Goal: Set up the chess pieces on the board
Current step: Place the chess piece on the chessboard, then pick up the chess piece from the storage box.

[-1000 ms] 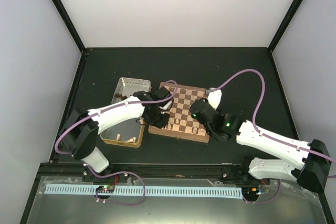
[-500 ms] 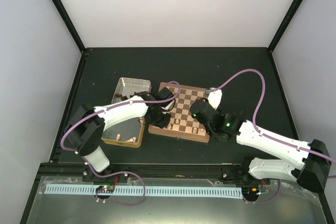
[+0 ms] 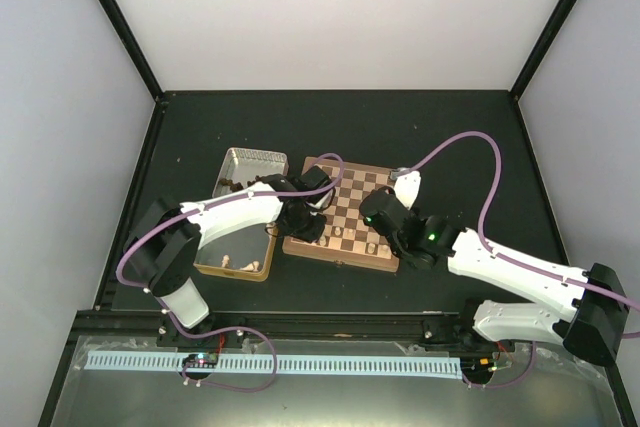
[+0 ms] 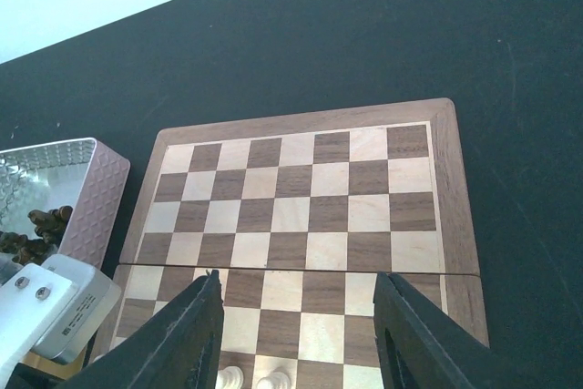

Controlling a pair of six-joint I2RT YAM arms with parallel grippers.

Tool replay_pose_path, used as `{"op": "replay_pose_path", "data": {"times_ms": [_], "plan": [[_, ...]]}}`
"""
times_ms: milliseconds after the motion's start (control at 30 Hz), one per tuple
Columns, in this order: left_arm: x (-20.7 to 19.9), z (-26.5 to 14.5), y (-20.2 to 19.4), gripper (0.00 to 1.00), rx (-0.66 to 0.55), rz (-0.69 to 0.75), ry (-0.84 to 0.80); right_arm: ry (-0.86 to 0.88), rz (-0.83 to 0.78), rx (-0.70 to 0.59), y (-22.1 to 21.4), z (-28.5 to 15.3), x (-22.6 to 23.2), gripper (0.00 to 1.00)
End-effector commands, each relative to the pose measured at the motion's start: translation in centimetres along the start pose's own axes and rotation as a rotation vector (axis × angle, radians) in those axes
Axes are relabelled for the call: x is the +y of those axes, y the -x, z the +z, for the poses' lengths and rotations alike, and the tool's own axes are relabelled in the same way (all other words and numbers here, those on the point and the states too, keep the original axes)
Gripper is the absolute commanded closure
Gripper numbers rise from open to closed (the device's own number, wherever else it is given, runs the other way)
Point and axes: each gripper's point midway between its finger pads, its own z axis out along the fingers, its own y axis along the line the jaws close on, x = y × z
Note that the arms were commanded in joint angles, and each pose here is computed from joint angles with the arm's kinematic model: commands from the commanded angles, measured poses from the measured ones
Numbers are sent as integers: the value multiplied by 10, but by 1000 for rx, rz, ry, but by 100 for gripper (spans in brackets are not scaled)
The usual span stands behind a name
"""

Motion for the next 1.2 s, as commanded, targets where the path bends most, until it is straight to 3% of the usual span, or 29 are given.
{"op": "replay_pose_path", "data": {"times_ms": [0,300,533,700,900,1033,1167], "plan": [[-6,-8,14,82,-57,12,-9,-5,34,-27,6,1,0,53],[-8,-29,17,73,-102,1,-35,9,46,-26,8,-2,1,52],[6,-69,25,70,-215,-42,-16,24,65,-33,12,-7,1,52],[52,-96,33,64,-359,-164,91,30,67,-28,12,-8,1,52],[131,-123,27,52,-562,-459,180,33,65,-16,9,-7,2,52],[168,-121,16,46,-675,-603,178,37,66,-13,9,-7,3,52],[187,-106,4,43,-701,-681,149,43,60,-9,9,-7,5,52]]}}
